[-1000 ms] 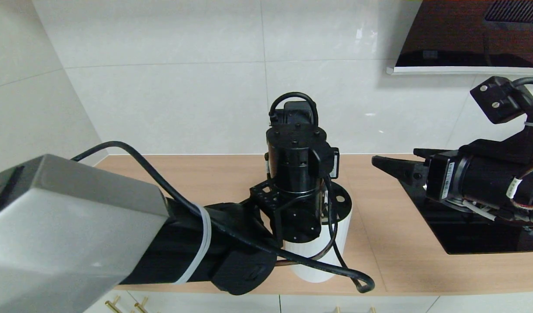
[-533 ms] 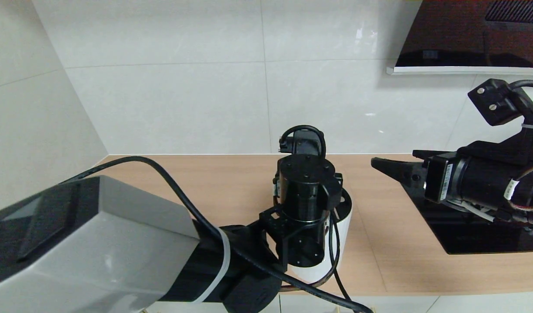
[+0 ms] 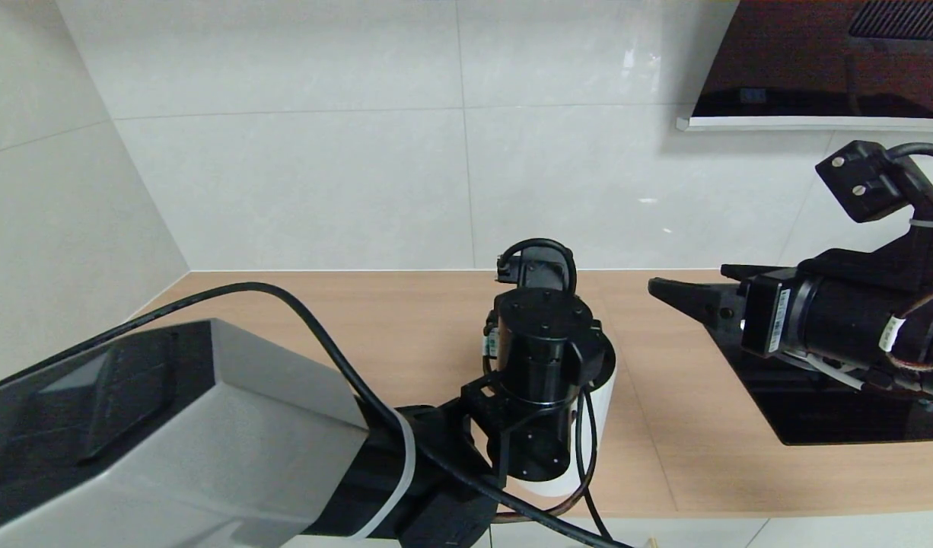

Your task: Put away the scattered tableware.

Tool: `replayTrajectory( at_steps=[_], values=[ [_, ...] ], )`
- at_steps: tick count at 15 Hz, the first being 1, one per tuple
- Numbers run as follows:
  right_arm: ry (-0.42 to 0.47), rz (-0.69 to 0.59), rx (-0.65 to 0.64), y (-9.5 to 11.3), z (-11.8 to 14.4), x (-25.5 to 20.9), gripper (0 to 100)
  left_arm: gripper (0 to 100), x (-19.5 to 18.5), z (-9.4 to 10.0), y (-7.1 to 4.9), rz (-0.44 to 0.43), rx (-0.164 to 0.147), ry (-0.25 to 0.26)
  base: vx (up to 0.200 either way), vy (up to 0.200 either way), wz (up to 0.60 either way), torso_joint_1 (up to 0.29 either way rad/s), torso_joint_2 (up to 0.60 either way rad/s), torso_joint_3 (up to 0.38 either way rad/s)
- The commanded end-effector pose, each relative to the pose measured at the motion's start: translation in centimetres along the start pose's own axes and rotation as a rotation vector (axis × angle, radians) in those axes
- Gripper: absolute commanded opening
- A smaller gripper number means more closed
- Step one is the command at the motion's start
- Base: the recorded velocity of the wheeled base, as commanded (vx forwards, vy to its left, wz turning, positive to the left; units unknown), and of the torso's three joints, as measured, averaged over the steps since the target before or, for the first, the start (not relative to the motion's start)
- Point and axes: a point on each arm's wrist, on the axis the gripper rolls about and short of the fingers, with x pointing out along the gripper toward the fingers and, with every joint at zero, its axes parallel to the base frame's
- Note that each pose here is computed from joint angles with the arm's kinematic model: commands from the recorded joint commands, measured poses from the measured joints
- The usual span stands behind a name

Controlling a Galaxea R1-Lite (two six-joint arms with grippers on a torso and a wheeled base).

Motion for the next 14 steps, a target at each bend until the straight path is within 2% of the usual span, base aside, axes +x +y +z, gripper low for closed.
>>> replayTrajectory(
  at_steps=[1, 5, 6, 7, 8, 9, 10, 11, 12, 13, 14],
  values=[
    [0.004, 0.001, -0.001, 0.0, -0.1, 0.1, 100, 100, 0.0, 0.1, 0.0, -0.001, -0.004, -0.004, 0.0, 0.0, 0.0, 0.0, 0.0, 0.0],
    [0.004, -0.001, -0.001, 0.0, -0.1, 0.1, 100, 100, -0.1, 0.4, 0.0, -0.002, -0.014, -0.015, 0.0, 0.0, 0.0, 0.0, 0.0, 0.0],
    [0.004, 0.001, -0.001, 0.0, -0.1, 0.1, 100, 100, -0.4, 1.0, 0.0, -0.008, -0.03, -0.031, 0.0, 0.0, 0.0, 0.0, 0.0, 0.0],
    [0.002, 0.001, -0.001, 0.0, -0.1, 0.0, 100, 100, -1.1, 2.2, 0.1, -0.023, -0.065, -0.07, 0.0, 0.0, 0.0, 0.0, 0.0, 0.0],
    [0.001, 0.0, 0.0, 0.0, 0.0, 0.0, 100, 100, -2.2, 4.4, 0.7, -0.037, -0.109, -0.126, 0.0, 0.0, 0.0, 0.0, 0.0, 0.0],
    [0.001, 0.001, 0.0, 0.0, 0.0, 0.0, 100, 100, -3.1, 6.3, 1.5, -0.055, -0.141, -0.16, 0.0, 0.0, 0.0, 0.0, 0.0, 0.0],
    [-0.001, 0.002, -0.002, 0.0, 0.0, 0.0, 100, 100, -4.4, 8.4, 2.6, -0.087, -0.166, -0.194, 0.0, 0.0, 0.0, 0.0, 0.0, 0.0],
    [-0.004, 0.002, 0.0, 0.0, 0.1, 0.0, 100, 100, -5.8, 10.9, 4.6, -0.122, -0.185, -0.239, 0.0, 0.0, 0.0, 0.0, 0.0, 0.0],
    [-0.005, 0.002, 0.001, 0.0, 0.1, 0.0, 100, 100, -6.4, 12.0, 5.7, -0.136, -0.19, -0.263, 0.0, 0.0, 0.0, 0.0, 0.0, 0.0],
    [-0.011, 0.002, 0.002, 0.0, 0.3, 0.0, 100, 100, -7.8, 14.2, 8.4, -0.157, -0.194, -0.321, 0.0, 0.0, 0.0, 0.0, 0.0, 0.0],
    [-0.018, -0.014, 0.003, -0.4, 0.4, 0.0, 100, 100, -8.5, 15.0, 10.3, -0.157, -0.18, -0.349, 0.0, 0.0, 0.0, 0.0, 0.0, 0.0]
  ],
)
